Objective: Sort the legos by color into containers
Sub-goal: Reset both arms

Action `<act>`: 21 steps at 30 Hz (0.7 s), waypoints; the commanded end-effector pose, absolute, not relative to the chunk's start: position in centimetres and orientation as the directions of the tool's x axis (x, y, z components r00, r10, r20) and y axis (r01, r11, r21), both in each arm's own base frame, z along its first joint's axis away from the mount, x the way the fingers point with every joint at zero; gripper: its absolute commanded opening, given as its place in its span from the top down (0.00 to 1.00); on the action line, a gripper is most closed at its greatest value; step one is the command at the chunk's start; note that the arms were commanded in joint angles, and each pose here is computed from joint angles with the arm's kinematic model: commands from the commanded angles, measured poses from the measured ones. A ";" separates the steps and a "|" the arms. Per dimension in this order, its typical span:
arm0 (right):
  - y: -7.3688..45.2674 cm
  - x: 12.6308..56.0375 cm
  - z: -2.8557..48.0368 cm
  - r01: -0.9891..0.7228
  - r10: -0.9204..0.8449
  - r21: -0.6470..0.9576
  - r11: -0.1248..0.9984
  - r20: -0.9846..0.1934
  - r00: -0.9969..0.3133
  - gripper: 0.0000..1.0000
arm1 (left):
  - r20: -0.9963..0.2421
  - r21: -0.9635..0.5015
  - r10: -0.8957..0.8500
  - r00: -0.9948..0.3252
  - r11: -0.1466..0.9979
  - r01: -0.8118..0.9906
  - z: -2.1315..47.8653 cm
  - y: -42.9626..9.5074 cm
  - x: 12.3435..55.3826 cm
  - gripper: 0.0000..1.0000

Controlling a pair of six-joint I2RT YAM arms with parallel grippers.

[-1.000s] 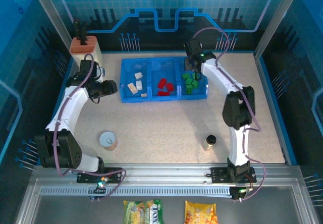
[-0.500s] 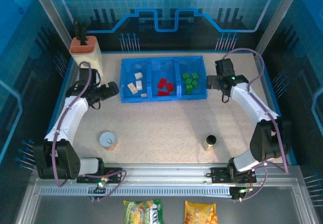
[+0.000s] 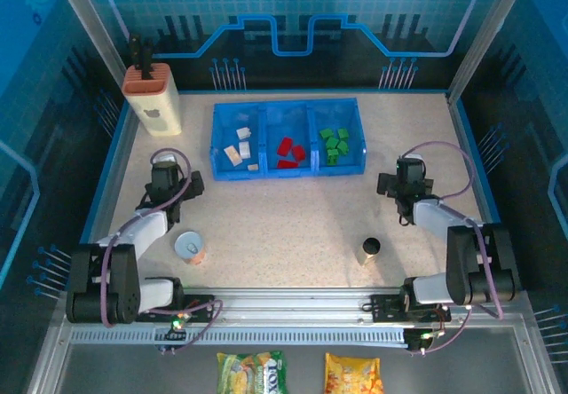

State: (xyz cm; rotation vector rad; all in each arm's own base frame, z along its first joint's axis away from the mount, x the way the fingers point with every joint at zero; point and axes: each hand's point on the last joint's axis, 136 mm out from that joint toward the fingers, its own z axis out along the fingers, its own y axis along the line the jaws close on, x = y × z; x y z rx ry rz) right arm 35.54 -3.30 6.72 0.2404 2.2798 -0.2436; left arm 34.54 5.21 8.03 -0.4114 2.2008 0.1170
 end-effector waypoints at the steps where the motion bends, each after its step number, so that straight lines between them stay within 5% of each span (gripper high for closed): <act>1: -1.5 39.6 11.3 0.151 0.038 -0.029 0.988 -0.907 -0.419 0.00 | -0.918 -0.094 -0.159 -0.364 0.977 -0.189 11.8 3.7 38.2 0.01; 11: 2.9 40.1 10.0 -0.098 -0.101 -0.072 0.993 -0.936 -0.337 0.00 | -0.935 -0.159 -0.142 -0.325 0.987 0.028 10.2 0.0 39.6 0.01; 21: 2.9 40.0 9.8 -0.104 -0.098 -0.067 0.992 -0.939 -0.330 0.00 | -0.938 -0.093 -0.080 -0.337 0.995 0.025 9.5 -0.8 39.9 0.01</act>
